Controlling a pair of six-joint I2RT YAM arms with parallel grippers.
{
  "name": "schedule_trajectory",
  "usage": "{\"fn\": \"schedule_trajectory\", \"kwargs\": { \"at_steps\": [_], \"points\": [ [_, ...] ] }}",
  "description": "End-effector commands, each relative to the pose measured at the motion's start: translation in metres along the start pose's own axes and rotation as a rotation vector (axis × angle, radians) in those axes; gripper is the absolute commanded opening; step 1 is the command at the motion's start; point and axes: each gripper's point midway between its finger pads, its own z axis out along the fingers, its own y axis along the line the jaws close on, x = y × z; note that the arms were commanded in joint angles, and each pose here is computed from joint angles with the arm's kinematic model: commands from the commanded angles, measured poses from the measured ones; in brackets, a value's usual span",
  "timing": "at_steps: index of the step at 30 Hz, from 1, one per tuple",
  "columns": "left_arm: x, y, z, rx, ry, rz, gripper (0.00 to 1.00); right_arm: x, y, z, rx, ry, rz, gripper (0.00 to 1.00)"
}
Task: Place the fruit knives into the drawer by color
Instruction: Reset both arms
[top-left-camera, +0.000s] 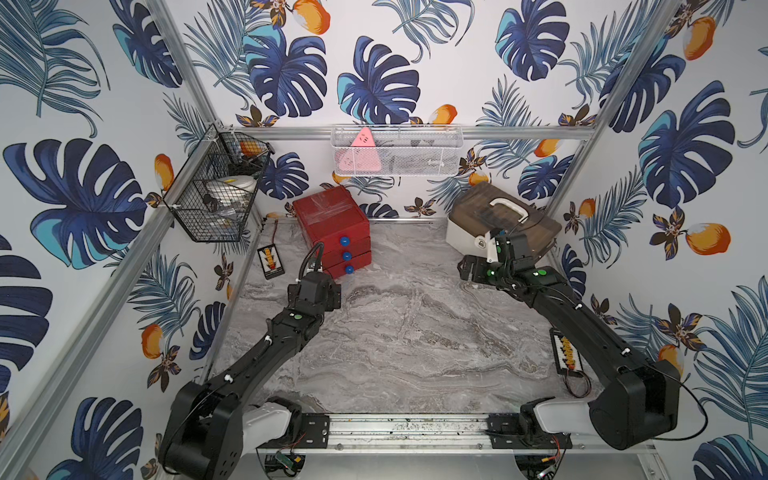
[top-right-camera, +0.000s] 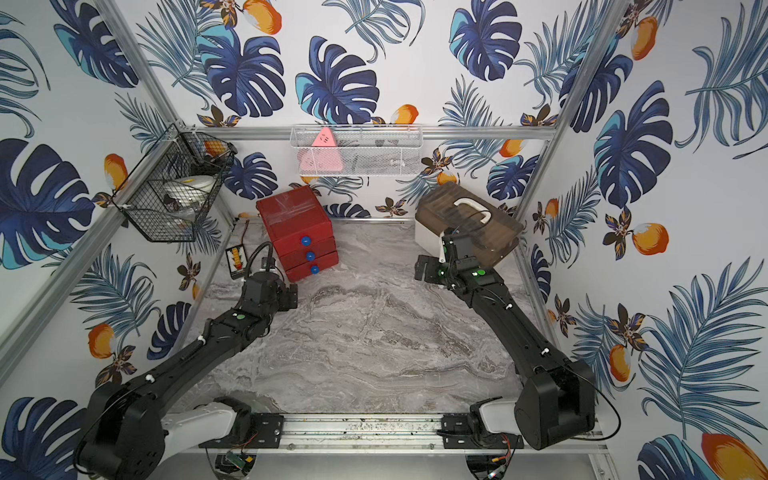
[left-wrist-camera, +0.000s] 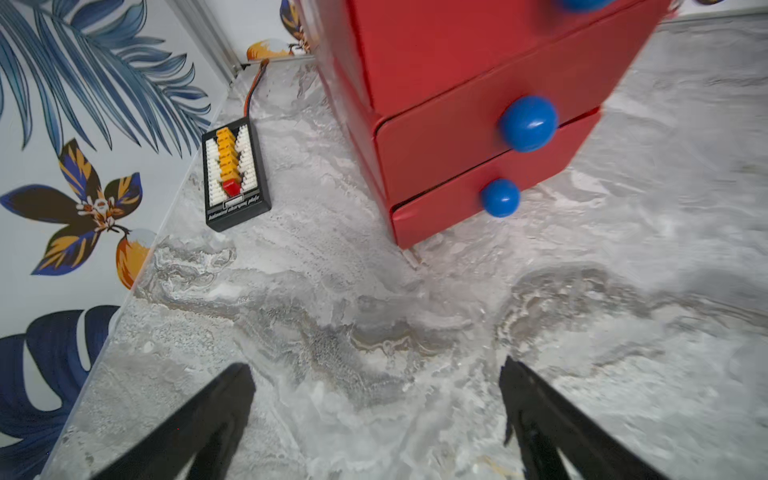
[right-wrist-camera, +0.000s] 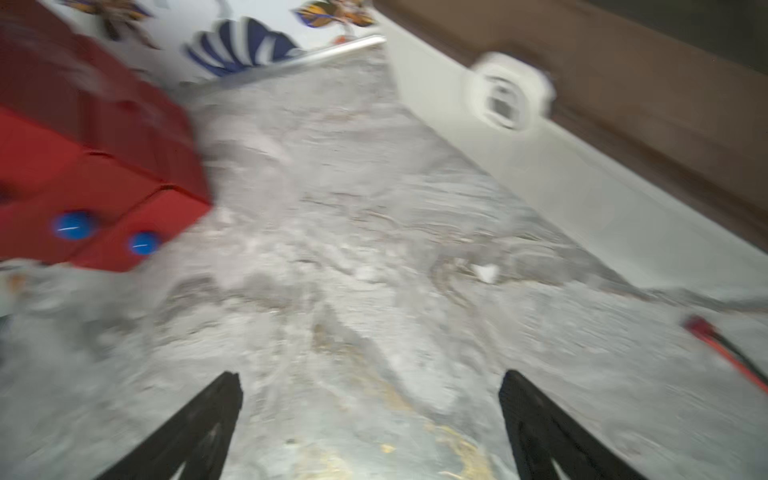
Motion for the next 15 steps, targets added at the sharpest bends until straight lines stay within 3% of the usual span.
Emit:
{"fn": "schedule_trajectory", "kwargs": {
  "at_steps": [1,5,7,10,15],
  "points": [
    [-0.037,-0.01,0.007,0.058,-0.237,-0.063,0.99,-0.004,-0.033,0.013,0.158,-0.1,-0.154,1.0],
    [-0.013,-0.012,0.028,0.031,-0.241,-0.018,0.99,0.001,-0.081,0.044,0.345,-0.217,-0.149,1.0],
    [-0.002,-0.012,0.036,0.017,-0.237,0.025,0.99,0.011,-0.094,0.069,0.247,-0.172,-0.057,1.0],
    [0.005,-0.007,0.044,0.012,-0.281,0.023,0.99,0.019,-0.086,0.085,-0.025,-0.185,0.059,1.0],
    [0.026,0.002,0.064,0.035,-0.275,-0.032,0.99,0.036,-0.114,0.097,-0.111,-0.257,0.172,1.0]
  ]
}}
